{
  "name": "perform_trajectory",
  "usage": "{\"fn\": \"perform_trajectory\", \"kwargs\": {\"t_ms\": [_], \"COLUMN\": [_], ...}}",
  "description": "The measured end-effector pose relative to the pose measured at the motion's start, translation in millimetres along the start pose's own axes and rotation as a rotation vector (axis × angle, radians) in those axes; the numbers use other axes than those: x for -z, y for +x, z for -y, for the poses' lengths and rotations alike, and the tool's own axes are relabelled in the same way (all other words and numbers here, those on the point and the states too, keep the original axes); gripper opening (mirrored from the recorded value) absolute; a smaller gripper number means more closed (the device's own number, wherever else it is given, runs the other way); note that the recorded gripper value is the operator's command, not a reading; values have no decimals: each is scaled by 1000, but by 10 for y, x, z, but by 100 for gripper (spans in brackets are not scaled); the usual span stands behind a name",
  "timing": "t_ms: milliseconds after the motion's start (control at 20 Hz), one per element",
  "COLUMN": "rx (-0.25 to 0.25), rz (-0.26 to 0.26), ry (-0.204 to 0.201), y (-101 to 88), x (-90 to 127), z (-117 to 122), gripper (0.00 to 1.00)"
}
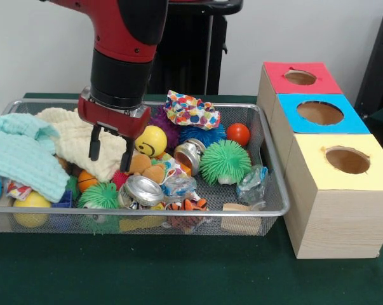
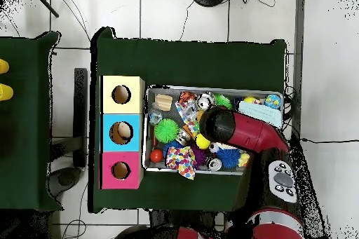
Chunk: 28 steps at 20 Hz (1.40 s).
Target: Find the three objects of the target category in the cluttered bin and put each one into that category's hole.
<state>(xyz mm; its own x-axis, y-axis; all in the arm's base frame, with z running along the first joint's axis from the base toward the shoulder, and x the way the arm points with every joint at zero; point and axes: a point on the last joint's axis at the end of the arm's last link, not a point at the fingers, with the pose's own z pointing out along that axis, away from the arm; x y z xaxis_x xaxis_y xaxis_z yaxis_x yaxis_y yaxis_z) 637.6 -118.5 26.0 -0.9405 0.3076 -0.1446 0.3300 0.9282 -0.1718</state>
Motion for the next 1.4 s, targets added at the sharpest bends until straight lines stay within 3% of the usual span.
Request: {"fn": "perform_trajectory", "kwargs": {"t_ms": [850,1400], "rx": [-99,-109], "rz": [-47,-72], "ry": [-103,-138], "y": [34,106], "x": [-45,-16], "z": [-198,-343], "gripper": [100,100]}}
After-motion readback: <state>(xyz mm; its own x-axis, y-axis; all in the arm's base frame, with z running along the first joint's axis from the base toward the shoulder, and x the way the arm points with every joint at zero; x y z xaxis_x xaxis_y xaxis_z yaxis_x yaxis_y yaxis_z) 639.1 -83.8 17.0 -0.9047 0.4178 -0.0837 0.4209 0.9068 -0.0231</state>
